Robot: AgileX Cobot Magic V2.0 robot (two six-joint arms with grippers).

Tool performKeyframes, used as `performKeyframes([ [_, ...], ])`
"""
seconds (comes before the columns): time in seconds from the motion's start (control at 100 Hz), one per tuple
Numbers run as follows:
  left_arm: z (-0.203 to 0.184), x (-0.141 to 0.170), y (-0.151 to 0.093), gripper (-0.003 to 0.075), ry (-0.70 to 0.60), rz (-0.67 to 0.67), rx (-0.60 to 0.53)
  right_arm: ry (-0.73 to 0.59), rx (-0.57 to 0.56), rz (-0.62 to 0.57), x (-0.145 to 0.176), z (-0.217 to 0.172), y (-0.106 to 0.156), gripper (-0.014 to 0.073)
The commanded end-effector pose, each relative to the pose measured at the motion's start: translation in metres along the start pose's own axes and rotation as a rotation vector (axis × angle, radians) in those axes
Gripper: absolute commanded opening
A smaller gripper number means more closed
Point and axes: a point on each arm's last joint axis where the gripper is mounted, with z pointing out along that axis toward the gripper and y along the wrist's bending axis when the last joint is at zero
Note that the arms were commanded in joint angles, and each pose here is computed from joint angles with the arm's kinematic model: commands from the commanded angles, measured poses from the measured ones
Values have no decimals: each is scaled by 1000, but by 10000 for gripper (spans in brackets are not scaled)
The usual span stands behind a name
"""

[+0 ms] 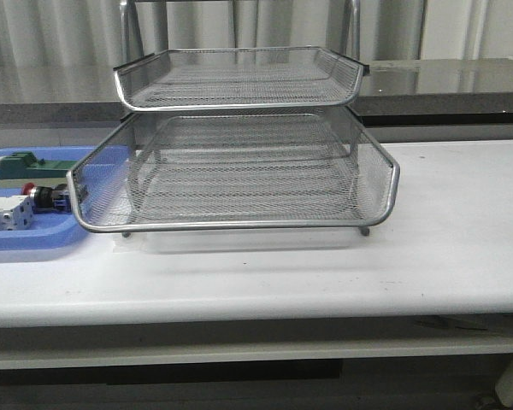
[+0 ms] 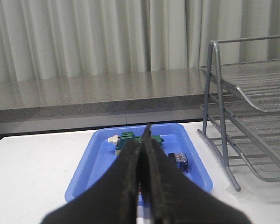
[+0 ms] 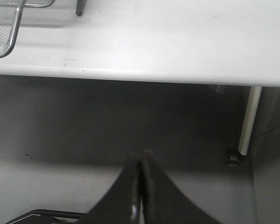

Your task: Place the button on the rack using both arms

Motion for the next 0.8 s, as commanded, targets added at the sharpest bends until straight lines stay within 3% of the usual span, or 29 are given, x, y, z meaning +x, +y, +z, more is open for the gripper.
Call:
performKeyframes([
  [0.0,-2,1,0,-20,-87,-20,1,-83,4,-8,-11,-6,0,-66],
  [0.27,-3,-12,0,-20,-127,-74,0,-83,4,-8,-11,-6,0,-66],
  [0.52,12,-47,0,-20,84,-101,-1,-83,4,-8,-11,-6,0,-66],
  [0.79,78,-98,-1,-20,355,-82,-5,-83,4,-8,-11,-6,0,-66],
])
